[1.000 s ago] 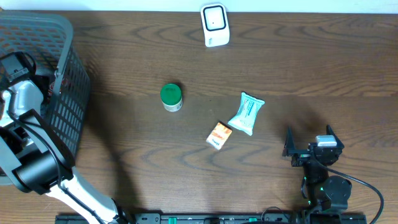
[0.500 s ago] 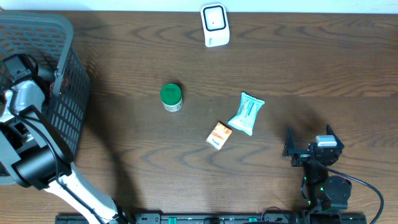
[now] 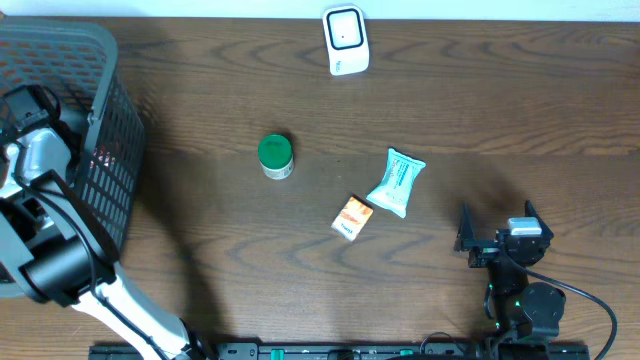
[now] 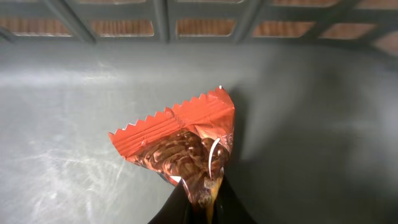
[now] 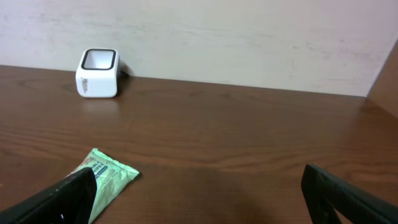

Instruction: Scan the item barcode

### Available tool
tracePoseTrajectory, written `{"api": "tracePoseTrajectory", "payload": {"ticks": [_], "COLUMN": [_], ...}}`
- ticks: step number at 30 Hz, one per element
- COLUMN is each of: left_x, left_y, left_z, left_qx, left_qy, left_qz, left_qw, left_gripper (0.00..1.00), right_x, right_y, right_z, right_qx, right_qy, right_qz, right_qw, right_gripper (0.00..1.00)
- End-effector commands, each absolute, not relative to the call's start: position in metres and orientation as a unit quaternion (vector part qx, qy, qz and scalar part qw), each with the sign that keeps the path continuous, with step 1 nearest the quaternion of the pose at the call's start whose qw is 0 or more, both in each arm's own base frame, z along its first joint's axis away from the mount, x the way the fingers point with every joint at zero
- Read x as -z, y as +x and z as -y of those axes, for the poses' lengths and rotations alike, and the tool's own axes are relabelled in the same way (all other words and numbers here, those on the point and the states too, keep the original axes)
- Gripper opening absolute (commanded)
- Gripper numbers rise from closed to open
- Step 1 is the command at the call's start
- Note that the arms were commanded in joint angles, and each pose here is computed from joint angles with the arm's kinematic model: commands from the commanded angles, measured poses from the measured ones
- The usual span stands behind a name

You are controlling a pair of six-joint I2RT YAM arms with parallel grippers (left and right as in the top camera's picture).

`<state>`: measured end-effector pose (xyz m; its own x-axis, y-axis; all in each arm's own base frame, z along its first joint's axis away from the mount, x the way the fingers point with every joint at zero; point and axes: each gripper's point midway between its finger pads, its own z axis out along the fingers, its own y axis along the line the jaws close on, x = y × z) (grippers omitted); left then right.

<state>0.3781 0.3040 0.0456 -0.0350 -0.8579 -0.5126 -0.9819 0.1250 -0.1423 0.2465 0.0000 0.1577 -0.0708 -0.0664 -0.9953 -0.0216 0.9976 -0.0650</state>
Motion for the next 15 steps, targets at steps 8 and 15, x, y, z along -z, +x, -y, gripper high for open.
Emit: {"api": "tracePoseTrajectory", "payload": {"ticks": [8,15], "left_x": [-0.226,-0.325], "left_y": [0.359,0.331], "left_z": [-0.294,-0.258], "left_qx": [-0.103,-0.047], "left_qy": [-0.620,-0.587], "left_qz": [-0.664,-0.634], "left_qw": [0.406,0.501], "left_gripper": [0.07,0.07], "right_x": [-0.157,-0.157], "right_y": [0.246,0.246], "right_z": [-0.002,-0.002], "right_qx": [0.010,0.010], "right_qy": [-0.028,-0.028], "right_qz": [-0.732,-0.732], "right_qw": [0.681,0.681], "right_gripper": [0.99,0.99]}}
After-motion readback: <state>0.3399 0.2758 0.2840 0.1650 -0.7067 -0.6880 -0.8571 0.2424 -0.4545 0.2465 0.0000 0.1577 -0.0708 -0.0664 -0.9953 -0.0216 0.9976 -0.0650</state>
